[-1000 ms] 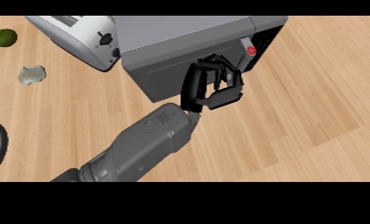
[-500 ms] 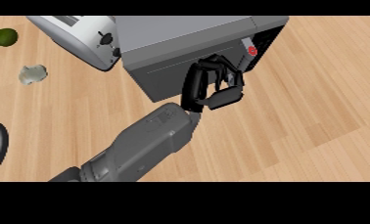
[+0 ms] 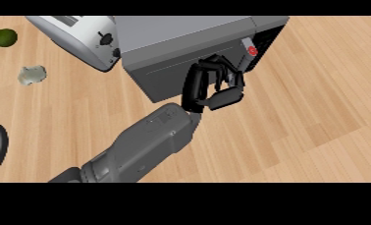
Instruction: Pick up the milk, place it into the microwave and close the microwave
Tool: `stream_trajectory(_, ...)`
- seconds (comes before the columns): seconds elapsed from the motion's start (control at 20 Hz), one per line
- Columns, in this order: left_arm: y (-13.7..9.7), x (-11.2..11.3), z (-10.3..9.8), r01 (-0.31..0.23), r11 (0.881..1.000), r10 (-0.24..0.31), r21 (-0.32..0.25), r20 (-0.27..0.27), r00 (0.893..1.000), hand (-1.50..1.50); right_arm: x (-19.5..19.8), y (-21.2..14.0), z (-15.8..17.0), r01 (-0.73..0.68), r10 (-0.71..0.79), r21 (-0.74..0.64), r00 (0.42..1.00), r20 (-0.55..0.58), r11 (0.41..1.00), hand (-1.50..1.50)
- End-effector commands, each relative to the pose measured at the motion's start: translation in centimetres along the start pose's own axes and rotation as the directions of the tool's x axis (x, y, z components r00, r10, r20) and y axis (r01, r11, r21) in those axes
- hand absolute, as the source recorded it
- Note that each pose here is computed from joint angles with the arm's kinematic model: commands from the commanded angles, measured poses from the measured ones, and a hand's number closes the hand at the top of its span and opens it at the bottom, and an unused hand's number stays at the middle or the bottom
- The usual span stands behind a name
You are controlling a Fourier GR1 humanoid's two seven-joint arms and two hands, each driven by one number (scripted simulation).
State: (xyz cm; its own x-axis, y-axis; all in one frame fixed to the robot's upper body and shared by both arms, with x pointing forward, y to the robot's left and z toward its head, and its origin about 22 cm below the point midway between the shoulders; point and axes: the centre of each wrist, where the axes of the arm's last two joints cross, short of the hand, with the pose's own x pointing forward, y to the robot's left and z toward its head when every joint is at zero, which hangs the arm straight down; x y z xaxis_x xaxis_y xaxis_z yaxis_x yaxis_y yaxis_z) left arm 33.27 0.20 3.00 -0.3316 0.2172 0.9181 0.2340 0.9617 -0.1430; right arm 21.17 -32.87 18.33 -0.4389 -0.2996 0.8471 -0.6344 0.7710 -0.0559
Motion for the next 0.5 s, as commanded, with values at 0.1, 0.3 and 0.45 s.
stream_trajectory(0.1, 0.8, 0.4, -2.6, 0.025, 0.999, -0.024, 0.030, -0.024, 0.999, 1.50, 0.6, -0.3, -0.5, -0.008, 0.008, 0.024, 1.000, 0.003, 1.000, -1.50)
stream_trajectory(0.3, 0.7, -0.1, -2.2, 0.083, 0.996, -0.084, -0.030, -0.017, 0.996, 1.50, 0.6, -0.2, -0.6, 0.015, -0.016, 0.063, 1.000, 0.010, 0.998, -1.50)
stream_trajectory(0.45, 1.3, -0.7, -2.2, 0.148, 0.989, -0.148, 0.002, -0.047, 0.988, 1.50, 0.5, -0.2, -0.7, 0.053, -0.055, 0.068, 0.998, 0.032, 0.996, -1.50)
